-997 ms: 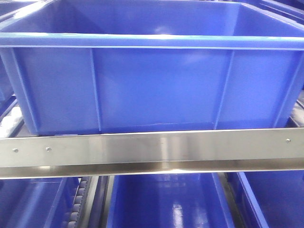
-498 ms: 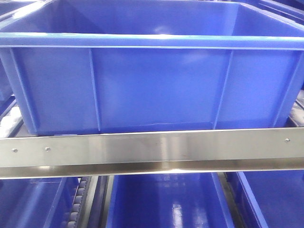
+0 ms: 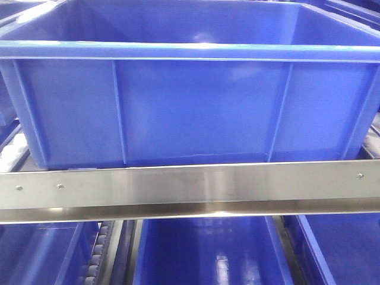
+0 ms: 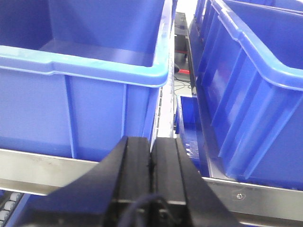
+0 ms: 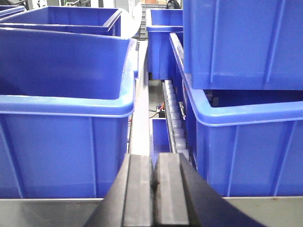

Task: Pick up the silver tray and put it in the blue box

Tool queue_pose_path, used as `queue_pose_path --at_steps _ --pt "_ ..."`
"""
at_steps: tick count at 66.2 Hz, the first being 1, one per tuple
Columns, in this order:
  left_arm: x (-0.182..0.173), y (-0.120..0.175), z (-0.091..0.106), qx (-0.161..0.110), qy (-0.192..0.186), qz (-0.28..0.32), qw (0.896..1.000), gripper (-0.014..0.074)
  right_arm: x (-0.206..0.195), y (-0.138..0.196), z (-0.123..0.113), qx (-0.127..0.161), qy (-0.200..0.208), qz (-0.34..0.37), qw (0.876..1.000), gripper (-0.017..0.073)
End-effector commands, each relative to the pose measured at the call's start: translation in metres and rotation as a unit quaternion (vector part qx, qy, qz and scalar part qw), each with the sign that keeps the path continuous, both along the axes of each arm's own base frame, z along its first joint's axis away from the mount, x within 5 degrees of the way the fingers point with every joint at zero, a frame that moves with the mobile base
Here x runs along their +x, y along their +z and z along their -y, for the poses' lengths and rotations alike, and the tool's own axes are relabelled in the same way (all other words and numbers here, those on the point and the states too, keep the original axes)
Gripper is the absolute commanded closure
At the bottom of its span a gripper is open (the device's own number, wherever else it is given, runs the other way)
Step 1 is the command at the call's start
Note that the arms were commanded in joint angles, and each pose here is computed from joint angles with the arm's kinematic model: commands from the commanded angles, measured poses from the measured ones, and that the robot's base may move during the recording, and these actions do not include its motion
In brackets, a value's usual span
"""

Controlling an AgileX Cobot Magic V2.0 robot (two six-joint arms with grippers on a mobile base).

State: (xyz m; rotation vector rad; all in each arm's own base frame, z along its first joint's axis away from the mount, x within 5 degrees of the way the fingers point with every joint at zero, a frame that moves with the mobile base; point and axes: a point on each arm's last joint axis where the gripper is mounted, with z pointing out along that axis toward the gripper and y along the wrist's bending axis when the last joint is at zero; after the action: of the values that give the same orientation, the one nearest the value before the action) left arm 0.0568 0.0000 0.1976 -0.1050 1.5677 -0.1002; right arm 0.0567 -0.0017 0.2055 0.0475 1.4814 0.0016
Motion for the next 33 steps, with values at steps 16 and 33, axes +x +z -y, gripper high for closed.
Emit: queue_pose_path --at_steps 16,33 --pt "-0.002 0.01 -0.0008 -0.004 0.005 0.053 0.999 0.0699 -0.0029 0.0089 -0.0004 -0.003 0.0 0.057 0.998 0.0506" --pt "-0.002 0.01 -0.0008 -0.004 0.005 0.053 0.999 0.0699 -0.0029 0.0089 -0.0004 -0.003 0.0 0.057 0.998 0.0506"
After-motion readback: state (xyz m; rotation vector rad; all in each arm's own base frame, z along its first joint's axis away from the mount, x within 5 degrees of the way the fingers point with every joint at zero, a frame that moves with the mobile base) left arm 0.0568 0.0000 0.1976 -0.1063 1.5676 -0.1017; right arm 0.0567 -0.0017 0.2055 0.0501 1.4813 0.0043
